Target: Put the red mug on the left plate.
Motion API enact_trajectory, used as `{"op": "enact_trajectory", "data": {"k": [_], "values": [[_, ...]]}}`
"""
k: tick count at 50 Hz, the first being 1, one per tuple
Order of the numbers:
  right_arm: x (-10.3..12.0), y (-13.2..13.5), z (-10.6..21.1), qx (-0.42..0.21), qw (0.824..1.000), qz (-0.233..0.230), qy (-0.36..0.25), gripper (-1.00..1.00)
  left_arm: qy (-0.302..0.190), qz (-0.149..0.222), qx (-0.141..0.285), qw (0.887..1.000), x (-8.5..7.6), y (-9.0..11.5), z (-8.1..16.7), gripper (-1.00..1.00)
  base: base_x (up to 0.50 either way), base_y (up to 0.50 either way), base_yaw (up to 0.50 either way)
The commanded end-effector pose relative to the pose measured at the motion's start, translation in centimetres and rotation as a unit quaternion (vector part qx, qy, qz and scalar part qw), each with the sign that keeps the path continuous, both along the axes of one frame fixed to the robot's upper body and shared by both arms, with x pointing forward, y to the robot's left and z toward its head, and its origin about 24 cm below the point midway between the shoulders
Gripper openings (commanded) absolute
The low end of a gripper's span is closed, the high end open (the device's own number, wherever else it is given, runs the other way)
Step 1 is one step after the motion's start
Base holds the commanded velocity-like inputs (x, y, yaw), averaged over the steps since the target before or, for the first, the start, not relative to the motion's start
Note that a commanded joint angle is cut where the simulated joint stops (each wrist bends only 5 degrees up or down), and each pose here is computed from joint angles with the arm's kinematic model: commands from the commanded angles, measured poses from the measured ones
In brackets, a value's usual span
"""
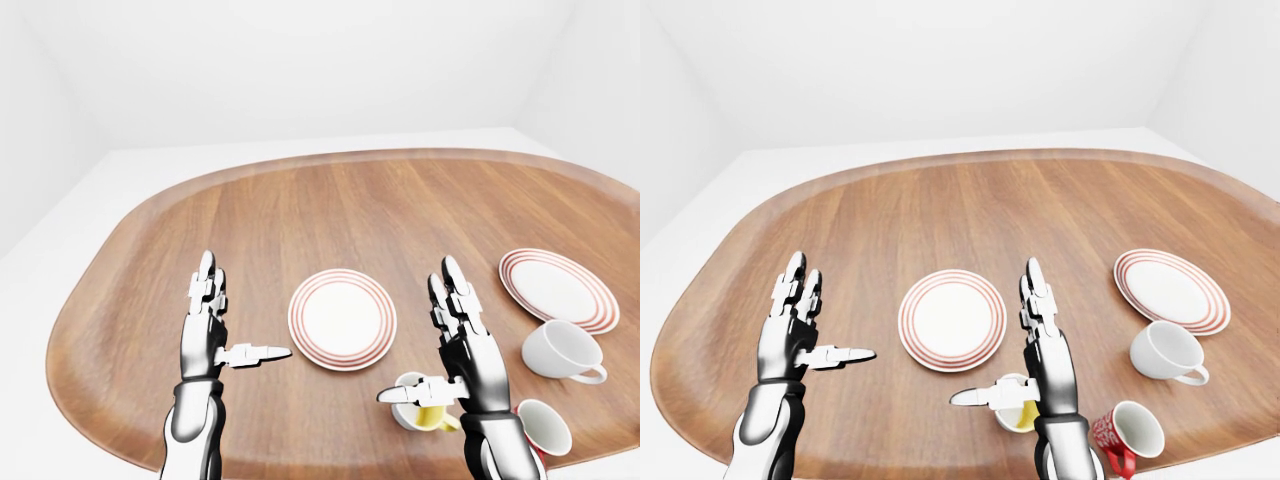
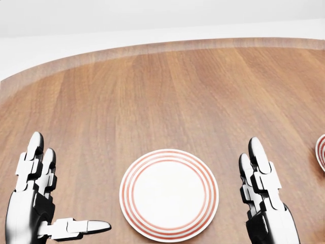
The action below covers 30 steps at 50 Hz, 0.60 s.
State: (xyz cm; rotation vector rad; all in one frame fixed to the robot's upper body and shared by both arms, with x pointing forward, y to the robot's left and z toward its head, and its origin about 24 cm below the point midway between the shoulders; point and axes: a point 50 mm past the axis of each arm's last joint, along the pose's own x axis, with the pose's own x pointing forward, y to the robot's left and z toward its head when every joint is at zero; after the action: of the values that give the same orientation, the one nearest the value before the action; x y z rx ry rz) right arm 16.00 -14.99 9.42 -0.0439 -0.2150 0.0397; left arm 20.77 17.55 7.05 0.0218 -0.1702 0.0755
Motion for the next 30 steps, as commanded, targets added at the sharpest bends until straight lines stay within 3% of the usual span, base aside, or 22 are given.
{"op": "enact_trajectory", "data": {"k": [1,25,26,29,30], "values": [[0.0,0.0,0.0,0.001,1.000,0.002,0.001,1.00,0.000,0.000,0.000,1.000,0.1,0.0,0.0,1.00,0.51,0.04,0.00],[0.9,-0.3,-0.8,-0.003,1.000,0.006,0.011,1.00,0.003,-0.002,0.000,1.000,0.2,-0.1,-0.1,1.00,0.48,0.03,0.00],[1.2,-0.6,-0.9,-0.007,1.000,-0.004,0.011,1.00,0.003,-0.002,0.000,1.000,0.2,-0.1,-0.1,1.00,0.00,0.00,0.00],[3.0,-3.0,-1.3,-0.025,0.994,-0.098,0.041,1.00,0.001,-0.001,0.001,1.000,0.0,-0.1,0.0,1.00,0.00,0.00,0.00],[3.0,-3.1,-1.3,-0.026,0.994,-0.101,0.042,1.00,0.001,-0.001,0.002,1.000,0.0,-0.1,0.0,1.00,0.00,0.00,0.00]]}}
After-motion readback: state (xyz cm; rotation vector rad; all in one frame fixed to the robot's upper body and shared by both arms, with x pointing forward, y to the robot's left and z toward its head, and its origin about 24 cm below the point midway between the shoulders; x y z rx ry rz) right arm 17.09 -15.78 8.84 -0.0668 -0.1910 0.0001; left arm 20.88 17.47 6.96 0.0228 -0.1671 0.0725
